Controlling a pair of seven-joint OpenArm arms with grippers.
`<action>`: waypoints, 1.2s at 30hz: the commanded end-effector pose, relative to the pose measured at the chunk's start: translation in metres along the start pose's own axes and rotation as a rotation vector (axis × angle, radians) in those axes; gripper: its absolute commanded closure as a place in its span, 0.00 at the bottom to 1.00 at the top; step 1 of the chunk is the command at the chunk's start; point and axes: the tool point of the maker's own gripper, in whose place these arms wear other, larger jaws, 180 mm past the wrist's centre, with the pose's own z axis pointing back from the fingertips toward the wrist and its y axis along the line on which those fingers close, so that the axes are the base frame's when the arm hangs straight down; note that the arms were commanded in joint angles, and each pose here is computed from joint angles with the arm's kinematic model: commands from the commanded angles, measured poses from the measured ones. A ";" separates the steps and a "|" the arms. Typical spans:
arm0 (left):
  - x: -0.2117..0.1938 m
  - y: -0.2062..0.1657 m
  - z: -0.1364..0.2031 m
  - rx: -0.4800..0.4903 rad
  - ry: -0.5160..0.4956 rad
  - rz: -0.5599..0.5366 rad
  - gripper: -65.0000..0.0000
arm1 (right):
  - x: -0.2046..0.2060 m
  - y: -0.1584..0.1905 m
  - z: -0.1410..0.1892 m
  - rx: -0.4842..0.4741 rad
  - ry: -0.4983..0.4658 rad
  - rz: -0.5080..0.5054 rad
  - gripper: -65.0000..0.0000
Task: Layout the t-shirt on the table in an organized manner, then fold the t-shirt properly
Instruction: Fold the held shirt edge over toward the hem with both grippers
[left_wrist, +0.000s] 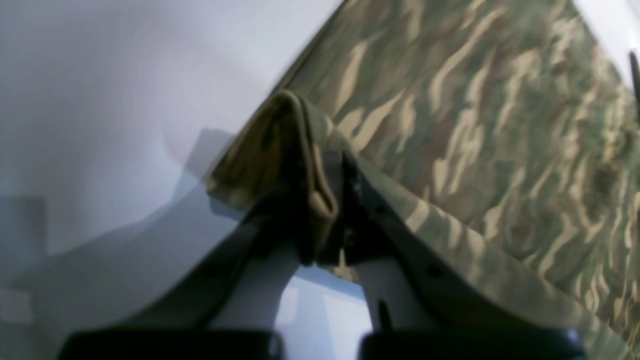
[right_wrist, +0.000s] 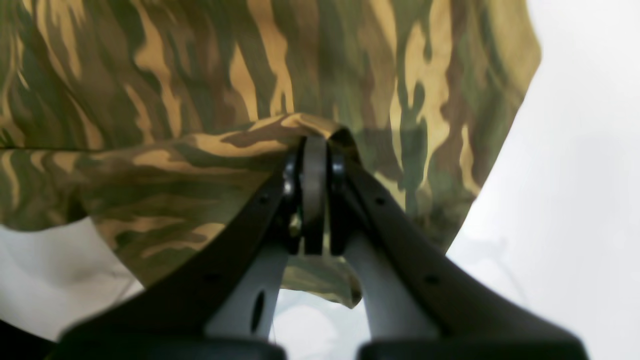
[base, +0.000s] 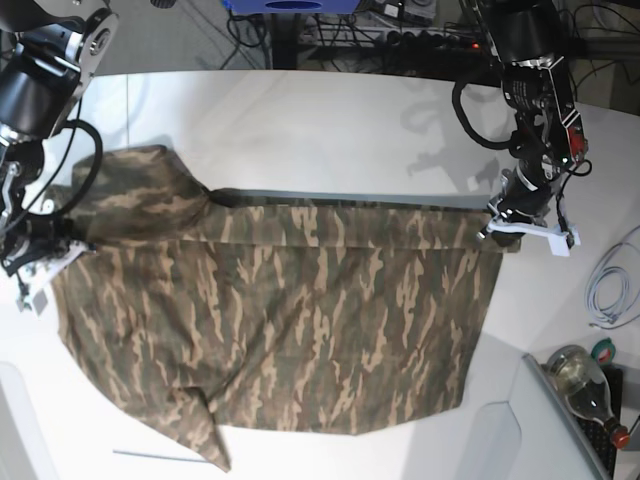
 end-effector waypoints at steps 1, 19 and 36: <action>0.026 -0.009 -0.002 -0.027 -0.068 -0.007 1.00 | 0.030 -0.004 0.010 -0.009 -0.084 0.009 0.99; 0.046 -0.027 -0.036 -0.002 -0.056 -0.059 1.00 | 0.060 -0.006 -0.033 0.004 -0.151 -0.041 0.99; 0.044 -0.039 -0.047 -0.022 -0.032 -0.069 1.00 | 0.068 -0.008 -0.039 0.009 -0.260 -0.071 0.82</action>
